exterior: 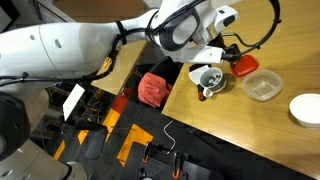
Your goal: Open the Tupperware, pour the sweets into it, then close the kid
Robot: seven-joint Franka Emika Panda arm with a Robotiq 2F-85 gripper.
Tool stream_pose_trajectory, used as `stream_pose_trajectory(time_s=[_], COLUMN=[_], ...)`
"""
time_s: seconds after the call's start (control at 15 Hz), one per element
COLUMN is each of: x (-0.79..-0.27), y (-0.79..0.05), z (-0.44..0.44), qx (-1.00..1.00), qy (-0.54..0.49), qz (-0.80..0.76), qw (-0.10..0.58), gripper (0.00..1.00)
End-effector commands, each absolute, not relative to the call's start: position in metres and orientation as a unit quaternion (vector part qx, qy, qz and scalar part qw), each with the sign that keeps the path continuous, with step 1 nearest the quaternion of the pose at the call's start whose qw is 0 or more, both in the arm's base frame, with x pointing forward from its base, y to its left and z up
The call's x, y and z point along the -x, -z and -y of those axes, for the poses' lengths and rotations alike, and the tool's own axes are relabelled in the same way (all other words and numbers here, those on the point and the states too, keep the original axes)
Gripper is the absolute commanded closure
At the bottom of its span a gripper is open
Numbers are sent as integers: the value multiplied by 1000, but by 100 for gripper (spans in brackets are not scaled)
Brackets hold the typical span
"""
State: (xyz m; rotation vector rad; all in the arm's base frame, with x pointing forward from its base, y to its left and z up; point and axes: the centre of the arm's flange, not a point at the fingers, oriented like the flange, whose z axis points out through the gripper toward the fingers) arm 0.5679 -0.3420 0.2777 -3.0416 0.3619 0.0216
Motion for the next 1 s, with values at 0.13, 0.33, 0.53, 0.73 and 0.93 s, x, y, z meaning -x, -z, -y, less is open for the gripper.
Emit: stream_pose_trajectory(time_s=[0.13,0.33,0.53,0.73,0.93], x=[-568,-573,-580,-590,-595], y=[-276,-268,-257,-240,-221], z=[343,334,319,304,295], qx=[992,994,996,998,999], qy=[-8,-1,13,29,23], qz=[-119,-105,-83,-59,-43], qw=[39,27,4,-3,3], gripper=[0,0,0,0,0])
